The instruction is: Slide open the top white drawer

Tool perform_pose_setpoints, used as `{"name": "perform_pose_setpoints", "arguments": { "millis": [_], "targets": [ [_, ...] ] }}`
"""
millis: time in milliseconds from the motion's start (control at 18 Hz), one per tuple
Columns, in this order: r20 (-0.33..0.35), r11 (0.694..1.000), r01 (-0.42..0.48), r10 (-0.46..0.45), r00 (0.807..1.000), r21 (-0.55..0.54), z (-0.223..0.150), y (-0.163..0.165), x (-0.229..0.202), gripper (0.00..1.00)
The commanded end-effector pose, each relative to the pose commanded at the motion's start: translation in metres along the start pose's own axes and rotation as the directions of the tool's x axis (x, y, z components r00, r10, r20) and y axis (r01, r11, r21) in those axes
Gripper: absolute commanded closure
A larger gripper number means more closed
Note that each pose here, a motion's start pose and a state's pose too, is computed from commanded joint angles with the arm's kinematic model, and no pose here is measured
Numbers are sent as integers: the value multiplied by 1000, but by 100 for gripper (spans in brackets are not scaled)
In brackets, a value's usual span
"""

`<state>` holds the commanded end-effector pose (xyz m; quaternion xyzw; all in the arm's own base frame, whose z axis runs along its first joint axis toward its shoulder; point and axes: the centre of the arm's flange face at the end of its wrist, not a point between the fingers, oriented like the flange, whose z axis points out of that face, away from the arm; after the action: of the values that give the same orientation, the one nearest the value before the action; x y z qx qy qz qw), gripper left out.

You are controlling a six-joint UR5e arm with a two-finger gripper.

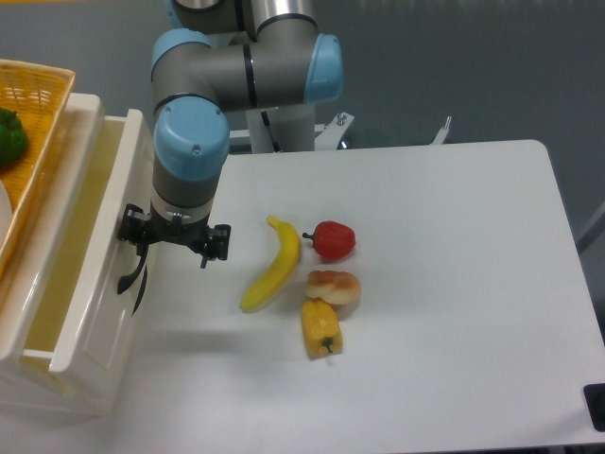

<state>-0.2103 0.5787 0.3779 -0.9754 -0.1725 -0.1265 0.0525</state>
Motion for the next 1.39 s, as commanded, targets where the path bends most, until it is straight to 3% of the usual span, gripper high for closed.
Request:
{"name": "perform_pose_setpoints", "arguments": {
  "millis": [1389],
  "targets": [
    [-2,998,53,-53,999,29,-22,4,-66,0]
  ]
}}
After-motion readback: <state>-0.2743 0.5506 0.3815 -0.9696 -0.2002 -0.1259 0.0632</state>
